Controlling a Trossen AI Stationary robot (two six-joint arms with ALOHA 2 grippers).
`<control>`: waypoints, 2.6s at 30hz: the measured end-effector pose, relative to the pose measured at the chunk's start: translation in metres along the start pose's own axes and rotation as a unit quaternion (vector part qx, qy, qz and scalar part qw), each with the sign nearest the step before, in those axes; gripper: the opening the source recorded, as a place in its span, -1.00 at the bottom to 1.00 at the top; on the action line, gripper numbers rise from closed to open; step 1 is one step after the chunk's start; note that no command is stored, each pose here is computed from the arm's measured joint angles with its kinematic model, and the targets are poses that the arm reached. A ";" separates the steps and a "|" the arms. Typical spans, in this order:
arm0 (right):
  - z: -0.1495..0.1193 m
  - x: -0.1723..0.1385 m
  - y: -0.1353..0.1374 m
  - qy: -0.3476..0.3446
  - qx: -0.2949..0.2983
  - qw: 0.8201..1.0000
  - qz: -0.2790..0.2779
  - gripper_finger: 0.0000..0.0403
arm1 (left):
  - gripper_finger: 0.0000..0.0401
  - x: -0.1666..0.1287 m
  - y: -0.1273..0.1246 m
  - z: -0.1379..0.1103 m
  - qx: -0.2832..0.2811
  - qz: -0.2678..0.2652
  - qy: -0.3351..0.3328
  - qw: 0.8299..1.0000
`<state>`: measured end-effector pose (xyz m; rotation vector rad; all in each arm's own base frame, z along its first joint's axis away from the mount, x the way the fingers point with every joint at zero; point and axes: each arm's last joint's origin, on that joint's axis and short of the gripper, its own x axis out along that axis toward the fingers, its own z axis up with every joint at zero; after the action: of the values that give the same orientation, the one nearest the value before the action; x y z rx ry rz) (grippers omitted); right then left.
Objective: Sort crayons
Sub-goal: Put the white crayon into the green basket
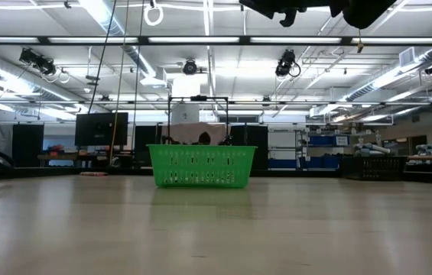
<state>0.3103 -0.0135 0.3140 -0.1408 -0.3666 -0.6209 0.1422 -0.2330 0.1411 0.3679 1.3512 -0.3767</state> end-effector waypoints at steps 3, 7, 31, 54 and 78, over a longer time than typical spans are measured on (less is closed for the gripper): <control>0.000 0.000 0.000 0.000 0.000 1.000 0.000 -0.27 | -0.81 -0.012 0.022 -0.002 -0.012 0.039 0.014 0.999; 0.000 -0.001 0.001 0.000 0.001 1.000 0.001 -0.27 | -0.82 -0.037 0.055 0.003 -0.001 0.086 -0.023 0.996; 0.048 -0.083 0.066 0.066 -0.102 0.991 -0.048 -0.27 | -0.81 -0.049 0.301 0.047 -0.317 0.159 -0.329 0.875; 0.054 -0.091 0.069 0.069 -0.113 0.990 -0.054 -0.27 | -0.43 0.000 0.305 0.058 -0.301 0.147 -0.290 0.896; 0.052 -0.085 0.067 0.050 -0.090 0.994 -0.041 -0.27 | -0.42 -0.095 0.063 0.003 -0.140 -0.084 -0.129 0.978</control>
<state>0.2707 0.0989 0.3290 -0.2664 -0.2200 -0.7384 0.1574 -0.1740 0.2372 -0.0310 1.1634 -0.3545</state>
